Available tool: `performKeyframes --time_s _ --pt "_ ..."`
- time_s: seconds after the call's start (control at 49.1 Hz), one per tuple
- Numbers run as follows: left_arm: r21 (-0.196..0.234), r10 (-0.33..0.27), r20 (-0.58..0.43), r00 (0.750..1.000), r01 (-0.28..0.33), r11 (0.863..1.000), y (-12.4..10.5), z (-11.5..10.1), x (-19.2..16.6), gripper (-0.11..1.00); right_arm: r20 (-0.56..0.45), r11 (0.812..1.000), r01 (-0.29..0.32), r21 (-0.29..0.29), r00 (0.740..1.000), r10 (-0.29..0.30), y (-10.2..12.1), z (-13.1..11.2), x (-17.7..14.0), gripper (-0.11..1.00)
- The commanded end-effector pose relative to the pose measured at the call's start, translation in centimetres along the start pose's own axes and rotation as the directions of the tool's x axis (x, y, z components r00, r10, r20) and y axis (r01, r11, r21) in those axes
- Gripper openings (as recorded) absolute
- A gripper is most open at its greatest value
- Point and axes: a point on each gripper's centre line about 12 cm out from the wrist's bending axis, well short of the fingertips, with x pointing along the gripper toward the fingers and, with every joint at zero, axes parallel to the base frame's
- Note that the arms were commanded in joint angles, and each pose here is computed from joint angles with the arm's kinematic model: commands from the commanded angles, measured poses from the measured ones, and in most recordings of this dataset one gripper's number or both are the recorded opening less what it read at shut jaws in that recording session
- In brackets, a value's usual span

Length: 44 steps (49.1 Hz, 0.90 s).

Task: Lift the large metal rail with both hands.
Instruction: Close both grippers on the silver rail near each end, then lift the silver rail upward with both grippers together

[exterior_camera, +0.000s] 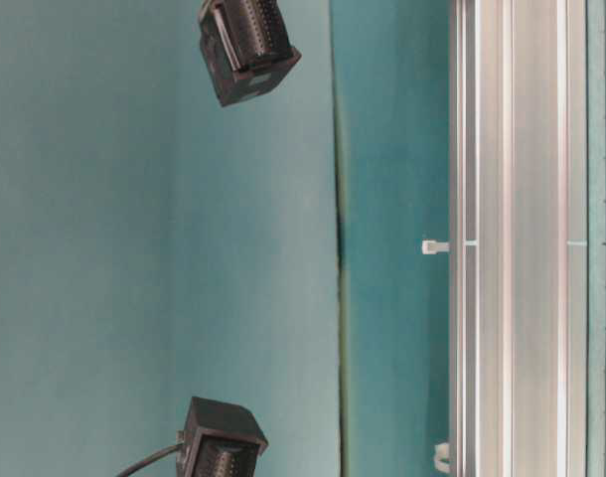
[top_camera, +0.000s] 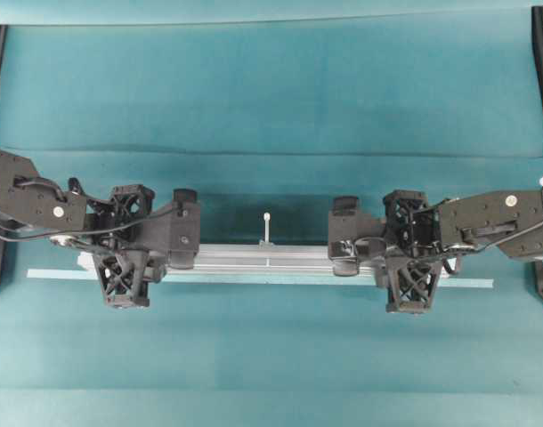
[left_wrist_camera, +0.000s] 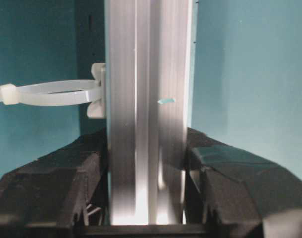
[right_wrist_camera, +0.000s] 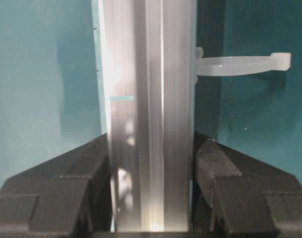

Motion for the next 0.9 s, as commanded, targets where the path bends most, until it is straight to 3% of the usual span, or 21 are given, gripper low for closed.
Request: performKeyframes --time_s 0.0,0.61,0.875 --pt "0.003 0.001 0.020 1.000 -0.001 1.000 0.0 0.4 -0.3 0.35 -0.005 1.000 -0.004 0.004 1.000 0.004 0.3 0.1 0.1 0.39" --pt "0.001 0.001 0.022 1.000 -0.001 1.000 0.0 0.6 -0.6 0.35 -0.010 1.000 -0.008 0.012 1.000 0.008 0.3 0.1 -0.2 0.39" --pt "0.001 0.004 0.038 0.999 -0.004 1.000 0.1 2.7 -4.9 0.35 0.013 1.000 -0.014 0.014 1.000 0.014 0.5 1.4 -4.2 0.39"
